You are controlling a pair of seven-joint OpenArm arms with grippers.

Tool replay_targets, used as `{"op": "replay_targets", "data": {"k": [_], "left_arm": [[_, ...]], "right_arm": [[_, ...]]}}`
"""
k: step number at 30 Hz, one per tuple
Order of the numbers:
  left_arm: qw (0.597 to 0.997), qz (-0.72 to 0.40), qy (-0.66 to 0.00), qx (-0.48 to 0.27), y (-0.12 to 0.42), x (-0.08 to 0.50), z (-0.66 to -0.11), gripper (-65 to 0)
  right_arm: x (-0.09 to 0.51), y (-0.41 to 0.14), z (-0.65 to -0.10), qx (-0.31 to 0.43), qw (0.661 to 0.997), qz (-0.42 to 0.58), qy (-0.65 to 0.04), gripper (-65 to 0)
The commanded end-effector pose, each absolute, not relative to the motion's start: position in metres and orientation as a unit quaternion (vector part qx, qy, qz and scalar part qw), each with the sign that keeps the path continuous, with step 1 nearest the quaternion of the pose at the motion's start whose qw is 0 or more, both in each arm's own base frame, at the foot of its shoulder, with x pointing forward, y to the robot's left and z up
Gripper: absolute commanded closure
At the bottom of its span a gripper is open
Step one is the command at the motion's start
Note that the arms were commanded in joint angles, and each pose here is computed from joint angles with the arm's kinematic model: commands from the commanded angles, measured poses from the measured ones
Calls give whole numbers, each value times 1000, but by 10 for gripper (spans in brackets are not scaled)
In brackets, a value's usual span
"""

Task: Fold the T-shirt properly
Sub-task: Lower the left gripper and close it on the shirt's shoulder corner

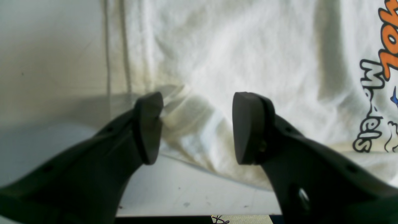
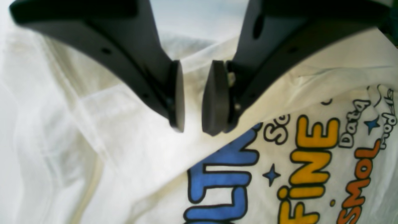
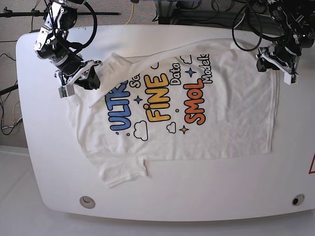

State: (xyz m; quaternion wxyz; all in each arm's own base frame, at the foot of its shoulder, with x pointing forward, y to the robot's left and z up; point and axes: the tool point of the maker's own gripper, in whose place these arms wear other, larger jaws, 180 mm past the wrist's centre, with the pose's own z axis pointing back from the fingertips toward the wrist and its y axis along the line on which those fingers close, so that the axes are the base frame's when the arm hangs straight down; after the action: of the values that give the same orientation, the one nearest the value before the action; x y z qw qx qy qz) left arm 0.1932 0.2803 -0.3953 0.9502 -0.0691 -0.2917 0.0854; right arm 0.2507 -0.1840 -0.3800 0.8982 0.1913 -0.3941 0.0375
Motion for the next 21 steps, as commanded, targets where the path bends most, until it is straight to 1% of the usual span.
{"op": "replay_targets", "data": {"k": [1, 6, 8, 10, 13, 16, 17, 21], "left_arm": [[945, 79, -310, -64, 284, 200, -386, -332], [945, 78, -310, -64, 284, 200, -386, -330], [945, 79, -310, -65, 284, 200, -386, -318], [944, 80, -312, -65, 284, 201, -386, -280], [941, 81, -323, -63, 286, 202, -385, -176], [940, 83, -324, -61, 287, 199, -385, -31], [940, 83, -324, -61, 287, 199, -385, 0], [941, 83, -323, -61, 287, 199, -386, -12]], "right_arm": [[258, -186, -368, 192, 888, 44, -416, -137], [258, -185, -368, 192, 888, 44, -416, -137], [258, -185, -368, 193, 888, 43, -416, -137], [258, -185, -368, 193, 887, 43, -417, -137], [258, -185, -368, 193, 887, 43, -417, -137], [258, -185, -367, 194, 887, 43, -417, -137], [258, -185, -367, 194, 887, 43, -417, -137], [258, -185, -367, 195, 887, 43, -417, -137]]}}
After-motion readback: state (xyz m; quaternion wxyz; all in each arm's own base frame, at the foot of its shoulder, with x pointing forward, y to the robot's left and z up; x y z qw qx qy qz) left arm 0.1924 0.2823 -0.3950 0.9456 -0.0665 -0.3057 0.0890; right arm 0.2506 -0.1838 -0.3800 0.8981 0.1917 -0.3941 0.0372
